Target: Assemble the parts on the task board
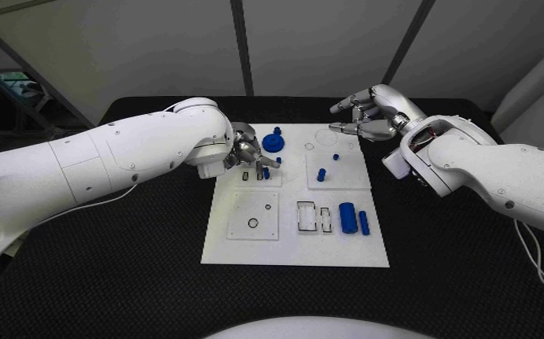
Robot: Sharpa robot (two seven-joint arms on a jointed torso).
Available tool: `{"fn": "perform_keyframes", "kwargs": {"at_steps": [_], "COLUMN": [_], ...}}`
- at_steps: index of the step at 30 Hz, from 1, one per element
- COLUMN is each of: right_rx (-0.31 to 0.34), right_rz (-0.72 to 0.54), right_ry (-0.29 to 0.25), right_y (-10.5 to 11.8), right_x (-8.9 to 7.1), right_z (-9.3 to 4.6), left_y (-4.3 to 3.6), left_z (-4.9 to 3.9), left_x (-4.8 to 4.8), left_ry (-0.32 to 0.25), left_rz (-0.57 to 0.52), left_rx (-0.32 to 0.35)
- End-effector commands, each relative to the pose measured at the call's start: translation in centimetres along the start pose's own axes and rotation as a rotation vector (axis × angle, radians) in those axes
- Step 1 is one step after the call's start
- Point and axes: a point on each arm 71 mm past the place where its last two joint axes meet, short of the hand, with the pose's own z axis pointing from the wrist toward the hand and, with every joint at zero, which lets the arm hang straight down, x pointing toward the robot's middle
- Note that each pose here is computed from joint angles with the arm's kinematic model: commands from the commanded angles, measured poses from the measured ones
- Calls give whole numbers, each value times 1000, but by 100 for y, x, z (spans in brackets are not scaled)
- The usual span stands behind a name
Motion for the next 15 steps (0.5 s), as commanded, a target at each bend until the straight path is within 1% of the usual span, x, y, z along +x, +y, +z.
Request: {"fn": "perform_keyframes", "kwargs": {"at_steps": [1,10,15], "right_rx": [-3,-1,0], "right_rz": [1,1,2], "right_ry": [8,11,14], "right_y": [12,9,9], "right_x": [4,11,18], "right_z": [10,19,25], "left_y": [-5,-2,-17], "left_z": [1,3,3], "left_x": [2,5,15], "left_ry": [14,18,25], "left_rz": [18,15,13], "left_rx": [-2,-1,4]}}
